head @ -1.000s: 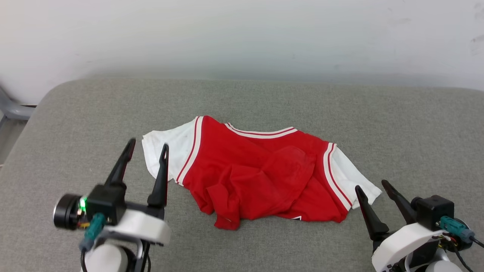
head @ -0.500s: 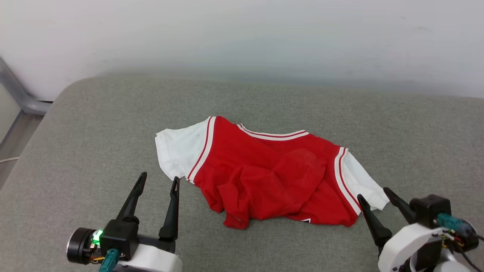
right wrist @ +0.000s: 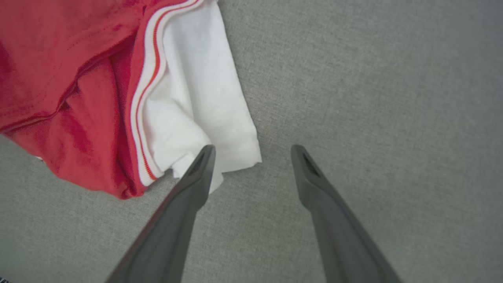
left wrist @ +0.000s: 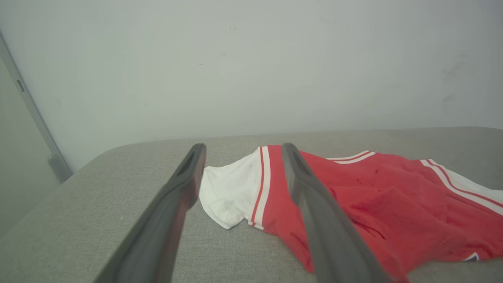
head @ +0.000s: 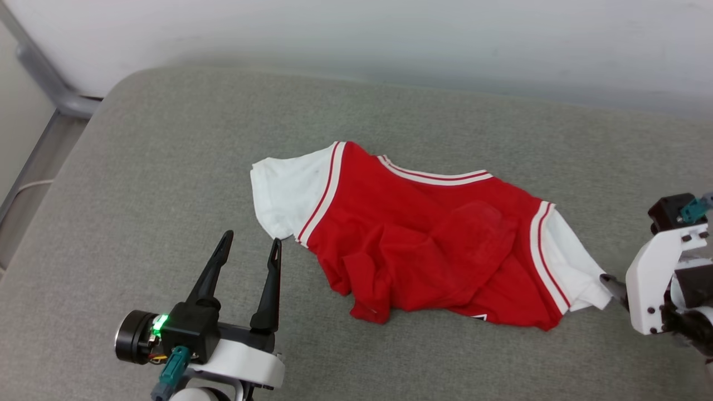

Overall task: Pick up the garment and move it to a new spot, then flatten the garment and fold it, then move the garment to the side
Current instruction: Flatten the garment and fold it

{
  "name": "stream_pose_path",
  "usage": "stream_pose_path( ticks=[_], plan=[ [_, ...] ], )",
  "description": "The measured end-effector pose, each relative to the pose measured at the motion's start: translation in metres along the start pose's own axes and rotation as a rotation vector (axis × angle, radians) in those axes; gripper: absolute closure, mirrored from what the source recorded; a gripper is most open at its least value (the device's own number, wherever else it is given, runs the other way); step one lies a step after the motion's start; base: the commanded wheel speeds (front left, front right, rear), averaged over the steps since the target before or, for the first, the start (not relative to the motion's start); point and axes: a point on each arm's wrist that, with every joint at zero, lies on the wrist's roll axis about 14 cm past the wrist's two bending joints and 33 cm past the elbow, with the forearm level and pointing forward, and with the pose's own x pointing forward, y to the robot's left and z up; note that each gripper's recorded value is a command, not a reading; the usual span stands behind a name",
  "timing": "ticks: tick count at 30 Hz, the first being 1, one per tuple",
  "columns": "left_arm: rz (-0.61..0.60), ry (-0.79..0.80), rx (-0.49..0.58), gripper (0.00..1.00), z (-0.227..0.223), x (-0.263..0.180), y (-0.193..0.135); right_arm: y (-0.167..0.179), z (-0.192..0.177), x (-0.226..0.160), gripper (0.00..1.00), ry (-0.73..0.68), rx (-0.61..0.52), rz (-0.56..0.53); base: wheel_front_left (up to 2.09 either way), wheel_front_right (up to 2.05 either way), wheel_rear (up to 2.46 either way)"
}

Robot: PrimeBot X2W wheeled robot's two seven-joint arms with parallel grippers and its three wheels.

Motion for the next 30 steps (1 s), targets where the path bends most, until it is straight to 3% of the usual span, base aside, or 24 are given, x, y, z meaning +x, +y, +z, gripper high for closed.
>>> stream_pose_path(
  ticks=[8, 14, 16, 23, 30],
  plan=[
    [0.041, 0.037, 0.018, 0.0, -0.012, 0.003, 0.014, 0.005, -0.021, 0.033, 0.0, 0.192, -0.019, 0.012, 0.0, 0.0, 0.0],
    [0.059, 0.05, 0.025, 0.0, -0.016, 0.006, 0.021, 0.018, -0.034, 0.048, 0.0, 0.244, -0.006, 0.06, 0.0, 0.0, 0.0],
    [0.062, 0.054, 0.025, 0.0, -0.018, 0.006, 0.022, 0.02, -0.037, 0.05, 0.99, 0.257, -0.014, 0.067, 0.0, 0.0, 0.0],
    [0.058, 0.057, 0.026, 0.0, -0.02, 0.009, 0.022, 0.001, -0.034, 0.047, 1.0, 0.228, -0.048, 0.029, 0.0, 0.0, 0.0],
    [0.043, 0.054, 0.022, 0.0, -0.02, 0.013, 0.018, -0.071, -0.025, 0.028, 1.0, 0.217, -0.121, -0.151, 0.0, 0.0, 0.0]
  ],
)
